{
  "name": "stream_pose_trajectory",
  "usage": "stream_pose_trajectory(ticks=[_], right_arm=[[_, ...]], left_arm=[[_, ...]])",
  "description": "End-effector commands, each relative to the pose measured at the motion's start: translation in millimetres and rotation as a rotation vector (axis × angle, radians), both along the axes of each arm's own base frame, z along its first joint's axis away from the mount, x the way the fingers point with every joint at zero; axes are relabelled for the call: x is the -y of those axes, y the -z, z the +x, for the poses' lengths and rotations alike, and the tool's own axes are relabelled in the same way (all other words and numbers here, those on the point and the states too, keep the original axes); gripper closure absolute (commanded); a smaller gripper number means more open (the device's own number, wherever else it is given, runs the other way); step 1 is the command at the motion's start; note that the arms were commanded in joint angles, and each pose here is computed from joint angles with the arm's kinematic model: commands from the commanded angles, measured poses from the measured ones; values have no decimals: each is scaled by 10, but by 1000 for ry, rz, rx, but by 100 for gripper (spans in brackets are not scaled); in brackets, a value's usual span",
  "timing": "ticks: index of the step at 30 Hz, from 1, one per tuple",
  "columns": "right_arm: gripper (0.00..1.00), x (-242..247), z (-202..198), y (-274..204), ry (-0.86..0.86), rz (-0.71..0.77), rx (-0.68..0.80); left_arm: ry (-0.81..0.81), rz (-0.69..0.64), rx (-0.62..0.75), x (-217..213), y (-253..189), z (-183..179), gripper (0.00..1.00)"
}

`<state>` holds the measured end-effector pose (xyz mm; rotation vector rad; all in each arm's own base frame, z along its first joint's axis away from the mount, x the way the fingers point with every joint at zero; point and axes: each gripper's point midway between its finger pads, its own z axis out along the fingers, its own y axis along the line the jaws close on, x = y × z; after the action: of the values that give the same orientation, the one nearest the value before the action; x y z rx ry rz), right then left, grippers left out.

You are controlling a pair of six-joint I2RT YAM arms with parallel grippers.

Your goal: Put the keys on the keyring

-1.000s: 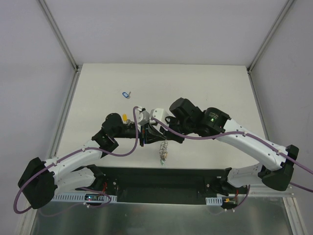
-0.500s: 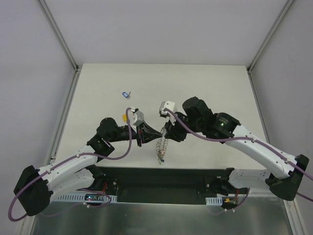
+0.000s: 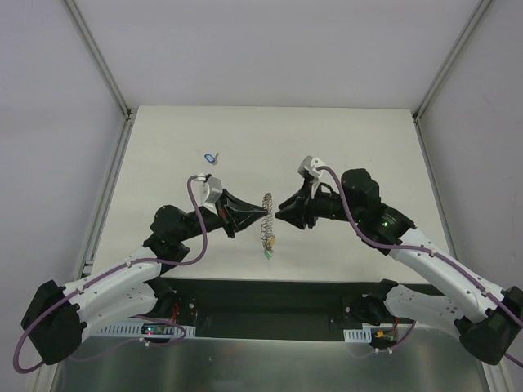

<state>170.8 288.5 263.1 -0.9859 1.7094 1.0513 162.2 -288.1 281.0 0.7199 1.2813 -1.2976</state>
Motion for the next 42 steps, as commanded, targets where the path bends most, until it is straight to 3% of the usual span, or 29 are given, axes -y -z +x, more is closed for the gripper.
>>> stream_pose_trajectory(ticks=[1,26,42], right_arm=[[66,-116,-24,-447,-68,156,100],[67,-128,-72,-561,-217,203,95],[71,-39,-162,-804,-287,242,130]], left_arm=[[3,-174,83,-62,-551,-35,100],[109,-211,135,56,-822,-123,100],[168,-180,142,140,-767,-158,100]])
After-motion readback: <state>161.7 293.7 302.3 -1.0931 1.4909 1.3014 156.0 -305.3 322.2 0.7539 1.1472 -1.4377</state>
